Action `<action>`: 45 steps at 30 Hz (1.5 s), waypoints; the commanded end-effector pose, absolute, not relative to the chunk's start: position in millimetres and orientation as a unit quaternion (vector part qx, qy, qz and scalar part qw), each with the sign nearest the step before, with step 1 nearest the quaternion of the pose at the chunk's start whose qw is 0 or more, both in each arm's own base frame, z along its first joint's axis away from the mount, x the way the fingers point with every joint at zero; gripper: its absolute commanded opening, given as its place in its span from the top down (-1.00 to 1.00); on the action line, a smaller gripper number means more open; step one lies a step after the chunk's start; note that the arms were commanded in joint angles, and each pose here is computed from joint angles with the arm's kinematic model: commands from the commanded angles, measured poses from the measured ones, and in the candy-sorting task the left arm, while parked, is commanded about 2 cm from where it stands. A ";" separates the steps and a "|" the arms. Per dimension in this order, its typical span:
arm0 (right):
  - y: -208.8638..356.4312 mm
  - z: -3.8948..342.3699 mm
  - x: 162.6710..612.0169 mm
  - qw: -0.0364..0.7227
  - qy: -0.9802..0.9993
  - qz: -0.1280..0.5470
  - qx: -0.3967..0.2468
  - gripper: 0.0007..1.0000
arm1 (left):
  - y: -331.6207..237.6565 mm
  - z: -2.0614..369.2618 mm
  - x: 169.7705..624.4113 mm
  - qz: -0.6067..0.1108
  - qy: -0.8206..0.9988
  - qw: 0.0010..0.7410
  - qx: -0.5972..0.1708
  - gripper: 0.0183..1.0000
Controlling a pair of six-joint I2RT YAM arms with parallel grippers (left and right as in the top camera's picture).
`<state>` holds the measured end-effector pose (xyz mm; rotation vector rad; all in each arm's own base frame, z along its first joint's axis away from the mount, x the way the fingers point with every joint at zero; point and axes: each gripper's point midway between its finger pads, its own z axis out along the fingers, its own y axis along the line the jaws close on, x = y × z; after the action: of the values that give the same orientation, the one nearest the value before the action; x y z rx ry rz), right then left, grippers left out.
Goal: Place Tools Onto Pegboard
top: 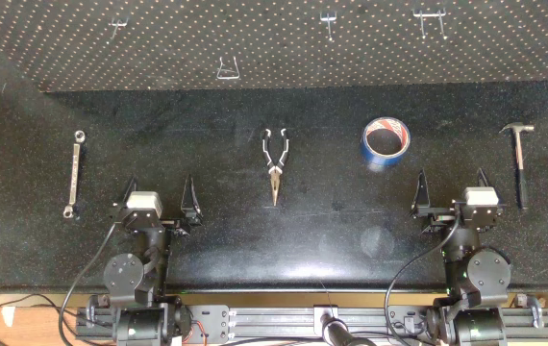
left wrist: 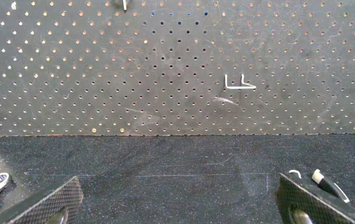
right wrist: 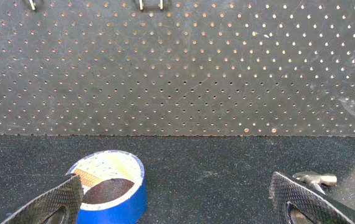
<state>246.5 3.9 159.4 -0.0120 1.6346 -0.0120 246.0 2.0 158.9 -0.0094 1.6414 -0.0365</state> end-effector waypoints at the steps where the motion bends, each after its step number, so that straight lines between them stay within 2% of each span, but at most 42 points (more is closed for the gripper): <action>1: 0.1 158.6 246.2 0.683 0.730 -0.017 -0.004 -0.96 | -4.9 158.3 245.8 -0.032 0.731 0.682 0.007 -0.99; 5: 0.1 158.6 246.2 0.683 0.730 -0.017 -0.004 -0.96 | -7.8 158.3 245.6 -0.038 0.730 0.682 0.013 -0.99; 9: 0.1 158.5 246.2 0.683 0.730 -0.017 -0.004 -0.96 | -7.5 172.4 242.6 0.012 0.725 0.686 0.065 -0.99; 11: 0.0 158.6 246.2 0.683 0.730 -0.017 -0.004 -0.96 | -8.2 191.2 231.1 0.015 0.739 0.670 0.069 -0.99; 12: 0.1 158.6 246.2 0.683 0.730 -0.017 -0.004 -0.96 | -8.8 203.7 221.1 0.038 0.745 0.659 0.096 -0.99; 14: 0.1 158.6 246.2 0.683 0.730 -0.017 -0.004 -0.96 | 4.7 244.9 196.3 0.080 0.748 0.655 0.077 -0.99; 17: 0.1 158.6 246.2 0.683 0.730 -0.017 -0.004 -0.95 | 6.0 278.6 170.8 0.082 0.768 0.631 0.073 -0.99; 21: 0.1 158.6 246.2 0.683 0.730 -0.017 -0.004 -0.96 | 21.2 312.7 154.9 0.110 0.841 0.527 0.059 -0.99; 23: 0.1 158.6 246.2 0.683 0.730 -0.017 -0.004 -0.96 | 18.0 340.0 144.3 0.098 0.865 0.487 0.066 -0.98; 25: 0.1 158.6 246.2 0.683 0.730 -0.017 -0.004 -0.96 | 25.1 374.2 130.6 0.126 0.852 0.504 0.061 -0.99; 27: 0.1 158.6 246.2 0.683 0.730 -0.017 -0.004 -0.96 | 33.3 387.3 117.0 0.169 0.848 0.496 0.082 -0.99; 28: 0.1 158.5 246.2 0.683 0.730 -0.017 -0.004 -0.96 | 35.8 381.8 108.5 0.188 0.857 0.468 0.108 -0.99; 30: 0.1 158.6 246.2 0.683 0.730 -0.017 -0.004 -0.96 | 46.1 370.0 100.2 0.210 0.880 0.413 0.107 -0.99; 32: 0.1 158.6 246.2 0.683 0.730 -0.017 -0.004 -0.96 | 45.8 355.0 96.0 0.182 0.910 0.365 0.076 -0.99; 37: 0.1 158.6 246.2 0.683 0.730 -0.017 -0.004 -0.96 | 48.7 346.6 109.1 0.169 0.927 0.332 0.045 -0.99; 43: 0.1 158.6 246.2 0.683 0.730 -0.017 -0.004 -0.96 | 67.3 321.1 195.6 0.139 0.958 0.250 0.015 -0.99; 45: 0.1 158.6 246.2 0.683 0.730 -0.017 -0.004 -0.96 | 96.1 303.5 218.2 0.094 0.969 0.229 -0.016 -0.99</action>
<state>246.4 3.8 160.0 -0.0117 1.6330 -0.0123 197.6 74.1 319.7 -0.0082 2.6104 0.3966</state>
